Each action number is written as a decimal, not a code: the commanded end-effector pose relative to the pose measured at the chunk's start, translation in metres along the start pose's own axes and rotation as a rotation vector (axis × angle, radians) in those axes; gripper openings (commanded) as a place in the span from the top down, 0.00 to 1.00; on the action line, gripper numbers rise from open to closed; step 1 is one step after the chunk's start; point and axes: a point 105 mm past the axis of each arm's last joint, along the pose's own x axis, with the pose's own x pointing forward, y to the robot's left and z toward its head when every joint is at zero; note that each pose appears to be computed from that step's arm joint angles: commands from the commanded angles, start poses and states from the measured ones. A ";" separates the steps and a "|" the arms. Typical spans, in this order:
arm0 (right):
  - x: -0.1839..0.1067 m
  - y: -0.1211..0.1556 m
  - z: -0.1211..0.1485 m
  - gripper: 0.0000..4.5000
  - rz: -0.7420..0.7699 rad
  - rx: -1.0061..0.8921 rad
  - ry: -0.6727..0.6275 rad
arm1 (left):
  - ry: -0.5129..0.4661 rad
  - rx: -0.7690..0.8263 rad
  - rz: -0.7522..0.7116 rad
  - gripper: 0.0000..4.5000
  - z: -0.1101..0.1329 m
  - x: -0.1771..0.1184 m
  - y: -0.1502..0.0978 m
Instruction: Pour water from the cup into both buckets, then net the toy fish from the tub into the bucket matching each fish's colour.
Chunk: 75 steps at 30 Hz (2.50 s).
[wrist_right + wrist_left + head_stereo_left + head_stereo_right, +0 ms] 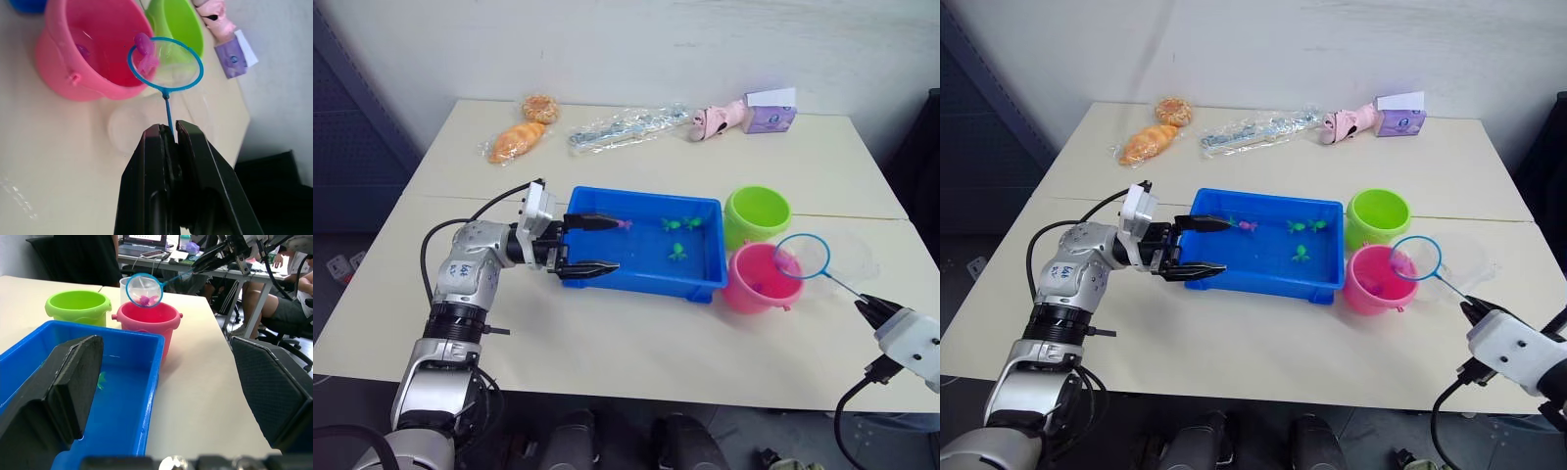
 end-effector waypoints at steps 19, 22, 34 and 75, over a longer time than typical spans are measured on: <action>-0.004 -0.004 0.023 1.00 -0.192 -0.451 -0.197 | -0.028 0.060 0.036 0.01 0.013 -0.001 0.000; 0.002 -0.009 0.050 1.00 -0.182 -0.201 -0.330 | -0.016 0.037 0.088 0.01 0.009 -0.015 0.003; 0.079 0.024 0.118 1.00 0.261 0.571 -0.369 | 0.005 -0.014 0.406 0.01 0.005 -0.082 0.017; 0.186 0.039 0.176 1.00 0.481 0.484 -0.284 | 0.113 -0.002 0.518 0.01 0.002 -0.089 0.000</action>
